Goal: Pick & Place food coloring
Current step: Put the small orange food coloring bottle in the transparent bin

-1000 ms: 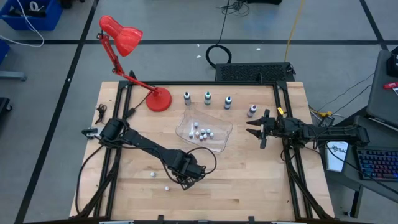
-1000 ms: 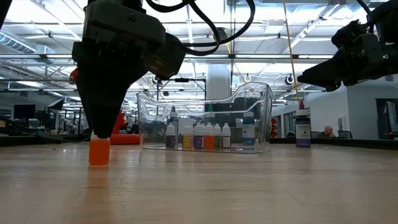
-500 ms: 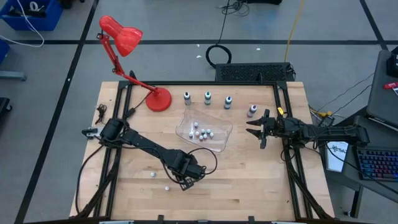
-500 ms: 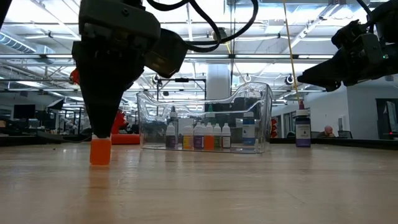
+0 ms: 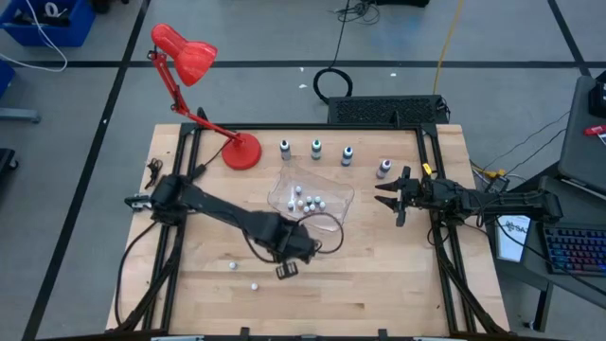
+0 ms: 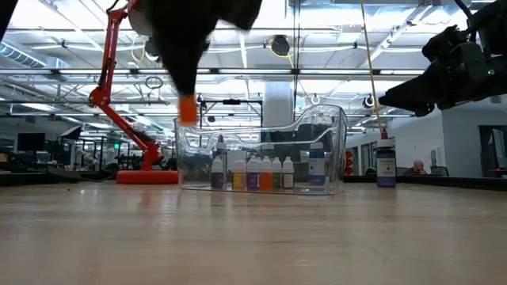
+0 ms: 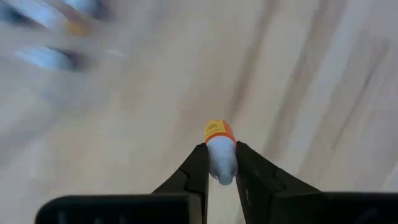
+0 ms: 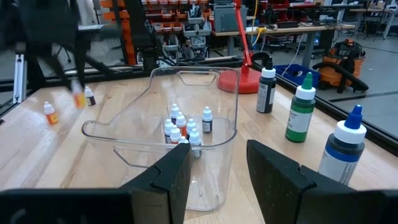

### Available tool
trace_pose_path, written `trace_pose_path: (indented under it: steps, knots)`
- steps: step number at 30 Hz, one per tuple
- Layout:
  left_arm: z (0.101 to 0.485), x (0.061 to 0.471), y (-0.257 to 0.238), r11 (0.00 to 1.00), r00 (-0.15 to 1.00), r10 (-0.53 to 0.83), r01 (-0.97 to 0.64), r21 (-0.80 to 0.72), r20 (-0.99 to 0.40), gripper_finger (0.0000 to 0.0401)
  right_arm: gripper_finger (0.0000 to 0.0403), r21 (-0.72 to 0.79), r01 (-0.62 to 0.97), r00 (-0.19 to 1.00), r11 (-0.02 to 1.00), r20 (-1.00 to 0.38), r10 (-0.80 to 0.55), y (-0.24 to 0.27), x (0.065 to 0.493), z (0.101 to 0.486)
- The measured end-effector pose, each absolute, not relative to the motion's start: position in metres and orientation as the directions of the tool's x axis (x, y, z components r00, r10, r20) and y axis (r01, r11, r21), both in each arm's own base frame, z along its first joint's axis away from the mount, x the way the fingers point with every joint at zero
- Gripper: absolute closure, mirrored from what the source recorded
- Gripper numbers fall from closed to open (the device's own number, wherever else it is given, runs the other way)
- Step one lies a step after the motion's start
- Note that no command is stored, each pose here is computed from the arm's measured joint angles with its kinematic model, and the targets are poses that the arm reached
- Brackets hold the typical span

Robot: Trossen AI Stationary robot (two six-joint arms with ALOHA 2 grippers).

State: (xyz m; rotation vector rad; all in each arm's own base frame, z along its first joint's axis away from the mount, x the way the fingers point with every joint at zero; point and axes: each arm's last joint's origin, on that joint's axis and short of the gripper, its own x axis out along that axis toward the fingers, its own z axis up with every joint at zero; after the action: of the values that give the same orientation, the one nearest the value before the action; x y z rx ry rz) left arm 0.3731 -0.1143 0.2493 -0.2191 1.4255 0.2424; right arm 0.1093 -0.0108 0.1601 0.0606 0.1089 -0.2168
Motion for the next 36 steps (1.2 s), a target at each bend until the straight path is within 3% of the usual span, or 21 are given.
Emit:
trace_pose_path:
  steps: [6,11,18,26,36]
  knots:
    - [0.330,0.376,-0.068,0.953,0.218,0.168,-0.286,0.102,-0.961,0.0346,0.0259,0.048,0.218,0.971,0.975,-0.115,-0.211,-0.011,0.109,0.160]
    - [0.348,0.379,-0.006,0.939,0.220,0.162,-0.335,0.082,-0.962,0.0346,0.0259,0.048,0.218,0.971,0.975,-0.114,-0.211,-0.011,0.109,0.160]
    - [0.307,0.382,0.055,0.944,0.140,0.076,-0.328,0.027,-0.987,0.0346,0.0259,0.048,0.218,0.971,0.975,-0.114,-0.211,-0.011,0.109,0.160]
    - [0.247,0.387,0.070,0.956,0.167,-0.055,-0.275,-0.100,-0.984,0.0346,0.0259,0.048,0.218,0.971,0.975,-0.114,-0.211,-0.011,0.109,0.160]
    - [0.199,0.375,0.079,0.941,0.126,-0.063,-0.322,-0.101,-0.990,0.0346,0.0259,0.048,0.218,0.971,0.975,-0.114,-0.211,-0.011,0.109,0.160]
